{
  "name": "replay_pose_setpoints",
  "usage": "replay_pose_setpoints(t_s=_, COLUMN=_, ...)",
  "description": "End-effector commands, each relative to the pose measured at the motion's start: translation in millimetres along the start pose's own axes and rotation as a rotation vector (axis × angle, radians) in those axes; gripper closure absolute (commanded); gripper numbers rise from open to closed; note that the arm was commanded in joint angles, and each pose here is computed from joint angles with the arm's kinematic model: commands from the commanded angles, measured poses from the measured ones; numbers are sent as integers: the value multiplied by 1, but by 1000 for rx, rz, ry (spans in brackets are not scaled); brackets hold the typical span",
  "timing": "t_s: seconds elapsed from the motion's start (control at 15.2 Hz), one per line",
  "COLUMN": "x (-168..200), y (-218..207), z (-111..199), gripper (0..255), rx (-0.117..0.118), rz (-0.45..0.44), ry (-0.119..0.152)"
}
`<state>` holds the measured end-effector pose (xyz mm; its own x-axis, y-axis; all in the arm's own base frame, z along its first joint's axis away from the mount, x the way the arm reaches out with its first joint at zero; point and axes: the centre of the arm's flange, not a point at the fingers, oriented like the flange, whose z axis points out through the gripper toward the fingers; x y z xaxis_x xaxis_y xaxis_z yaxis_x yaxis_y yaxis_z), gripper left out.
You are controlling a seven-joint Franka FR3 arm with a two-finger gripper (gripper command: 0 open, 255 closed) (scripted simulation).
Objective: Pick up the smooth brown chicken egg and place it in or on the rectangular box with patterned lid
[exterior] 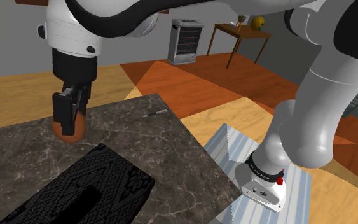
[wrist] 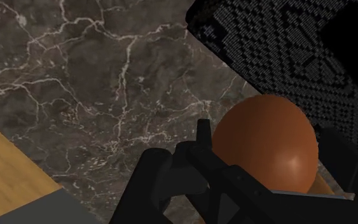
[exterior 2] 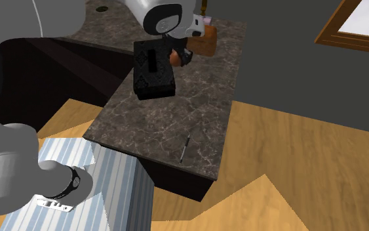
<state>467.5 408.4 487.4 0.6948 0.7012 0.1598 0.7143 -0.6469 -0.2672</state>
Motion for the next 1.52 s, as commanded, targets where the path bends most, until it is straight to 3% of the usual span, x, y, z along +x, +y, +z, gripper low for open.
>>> replay_pose_setpoints(t_s=0.0, x=0, y=-24, z=4, gripper=255, rx=0, rz=1, ry=1)
replay_pose_setpoints(t_s=0.86, x=-3, y=-186, z=48, gripper=255, rx=0, rz=1, ry=1)
replay_pose_setpoints(t_s=1.45, x=-11, y=-173, z=93, gripper=255, rx=0, rz=1, ry=1)
